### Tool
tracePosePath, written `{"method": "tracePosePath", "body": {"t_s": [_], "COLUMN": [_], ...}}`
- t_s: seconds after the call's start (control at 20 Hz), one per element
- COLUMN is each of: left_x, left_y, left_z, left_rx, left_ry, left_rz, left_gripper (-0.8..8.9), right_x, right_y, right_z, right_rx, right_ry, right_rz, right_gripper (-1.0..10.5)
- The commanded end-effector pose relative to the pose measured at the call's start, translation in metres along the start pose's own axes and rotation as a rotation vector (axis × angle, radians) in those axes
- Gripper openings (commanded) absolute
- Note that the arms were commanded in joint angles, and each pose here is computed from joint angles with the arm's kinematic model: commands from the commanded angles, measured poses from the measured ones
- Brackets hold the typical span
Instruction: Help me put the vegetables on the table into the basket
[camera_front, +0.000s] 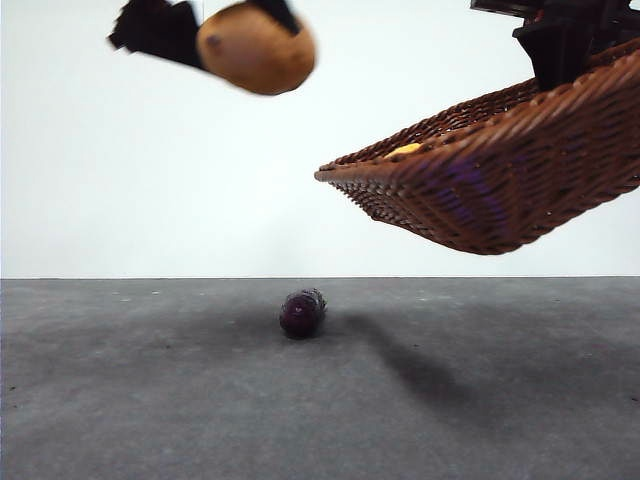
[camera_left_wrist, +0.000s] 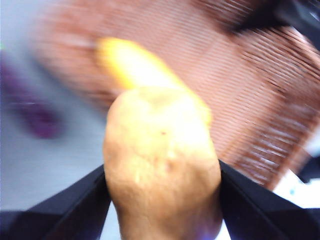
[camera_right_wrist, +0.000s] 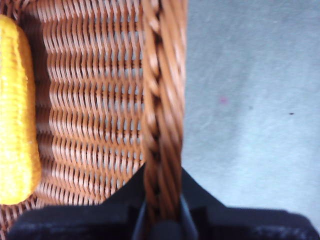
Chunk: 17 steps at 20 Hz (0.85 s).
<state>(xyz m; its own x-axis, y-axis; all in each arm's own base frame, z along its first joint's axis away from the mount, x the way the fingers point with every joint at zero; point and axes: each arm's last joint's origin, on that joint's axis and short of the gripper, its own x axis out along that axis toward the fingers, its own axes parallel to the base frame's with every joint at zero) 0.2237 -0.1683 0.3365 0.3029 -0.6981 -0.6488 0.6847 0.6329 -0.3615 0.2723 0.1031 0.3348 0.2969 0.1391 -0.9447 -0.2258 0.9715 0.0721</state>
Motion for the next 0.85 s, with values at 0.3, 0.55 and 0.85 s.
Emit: {"method": "tracePosePath", "body": {"t_s": [0.3,0.55,0.85], "left_x": [0.027,0.038,0.066], "left_y": [-0.063,-0.084,-0.08], "left_z": [-0.009,-0.014,-0.017], "left_rx": [0.109,0.147,0.124], "left_ry": [0.026,0.031,0.09], "left_rz": [-0.099,-0.134,-0.116], "left_gripper": [-0.08,0.02,5.16], "right_x": [-0.001,-0.001,-0.001], "right_y": [0.003,0.006,0.021], "right_z": [0.001,0.002,0.0], "right_rx": [0.015,0.011,-0.035], "right_ry": [-0.021,-0.014,-0.016], "right_rz": [0.108,0.194,0.232], "right_gripper": [-0.2,-0.2,-0.2]}}
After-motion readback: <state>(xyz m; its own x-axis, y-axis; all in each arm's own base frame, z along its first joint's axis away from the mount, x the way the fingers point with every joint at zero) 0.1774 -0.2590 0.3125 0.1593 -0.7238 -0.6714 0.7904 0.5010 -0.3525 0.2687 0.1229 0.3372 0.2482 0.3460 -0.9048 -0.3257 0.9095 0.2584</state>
